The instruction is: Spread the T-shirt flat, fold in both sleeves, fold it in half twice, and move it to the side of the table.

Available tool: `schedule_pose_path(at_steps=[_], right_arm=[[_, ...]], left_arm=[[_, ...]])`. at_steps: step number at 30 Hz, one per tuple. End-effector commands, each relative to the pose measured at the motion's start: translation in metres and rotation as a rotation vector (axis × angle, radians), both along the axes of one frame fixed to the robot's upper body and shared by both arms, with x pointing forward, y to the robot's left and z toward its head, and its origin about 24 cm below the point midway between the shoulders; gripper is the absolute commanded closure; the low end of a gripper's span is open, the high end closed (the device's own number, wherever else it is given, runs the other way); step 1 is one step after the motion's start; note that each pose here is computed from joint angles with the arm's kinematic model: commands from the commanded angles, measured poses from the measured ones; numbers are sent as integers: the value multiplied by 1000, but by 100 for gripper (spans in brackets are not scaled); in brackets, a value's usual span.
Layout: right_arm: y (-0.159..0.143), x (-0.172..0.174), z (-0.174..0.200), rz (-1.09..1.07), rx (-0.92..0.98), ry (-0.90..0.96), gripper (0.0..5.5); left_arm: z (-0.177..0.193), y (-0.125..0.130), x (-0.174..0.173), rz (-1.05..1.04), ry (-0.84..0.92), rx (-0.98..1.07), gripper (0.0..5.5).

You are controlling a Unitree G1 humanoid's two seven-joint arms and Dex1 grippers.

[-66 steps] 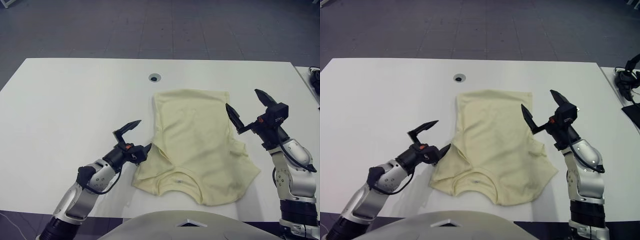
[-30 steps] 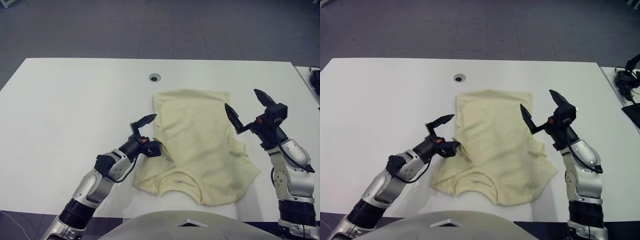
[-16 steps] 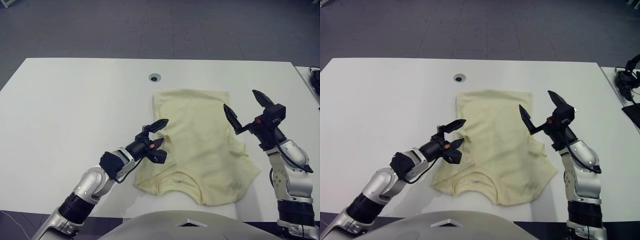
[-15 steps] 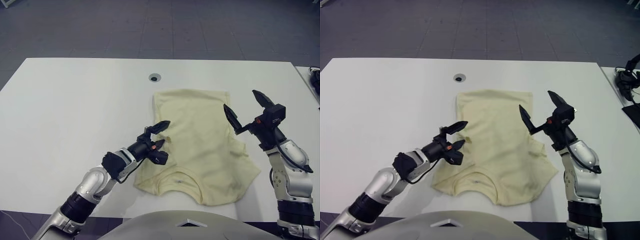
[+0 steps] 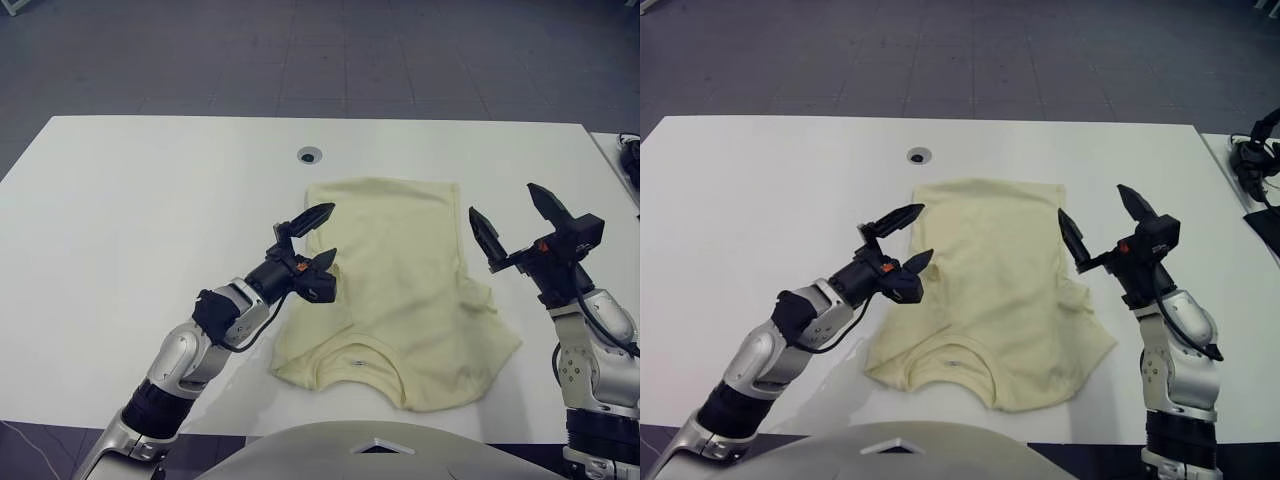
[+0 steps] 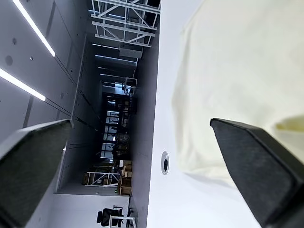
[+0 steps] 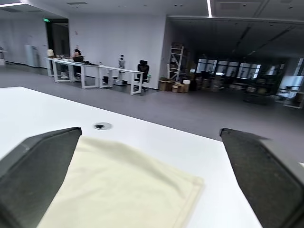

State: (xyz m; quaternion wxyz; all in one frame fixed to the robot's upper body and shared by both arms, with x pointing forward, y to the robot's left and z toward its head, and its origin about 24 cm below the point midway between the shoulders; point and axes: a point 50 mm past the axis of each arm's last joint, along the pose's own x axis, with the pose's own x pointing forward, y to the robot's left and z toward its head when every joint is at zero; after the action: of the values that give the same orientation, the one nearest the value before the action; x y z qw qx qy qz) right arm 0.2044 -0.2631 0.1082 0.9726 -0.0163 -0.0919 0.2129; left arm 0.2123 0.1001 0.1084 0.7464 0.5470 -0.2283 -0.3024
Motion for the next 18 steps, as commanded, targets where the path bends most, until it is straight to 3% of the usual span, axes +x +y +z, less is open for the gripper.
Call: schedule_pose_path(at_steps=[1,6,11,15,18], right_arm=[[-27,-15,2,13,13,49,10],[-57,-56,-12,152,55,266,10],[-73,-88,-31,225,-49,499,10],[-74,-96,-44,282,-152,616,10],[-67,-99,-51,332,-194,657,55]], left_arm=[[19,16,-6,37,178,-314,11],[50,55,-12,88,291,-681,11],[60,106,-9,301,250,-844,11],[58,105,-14,303,274,-849,11],[57,102,-14,290,281,-837,10]])
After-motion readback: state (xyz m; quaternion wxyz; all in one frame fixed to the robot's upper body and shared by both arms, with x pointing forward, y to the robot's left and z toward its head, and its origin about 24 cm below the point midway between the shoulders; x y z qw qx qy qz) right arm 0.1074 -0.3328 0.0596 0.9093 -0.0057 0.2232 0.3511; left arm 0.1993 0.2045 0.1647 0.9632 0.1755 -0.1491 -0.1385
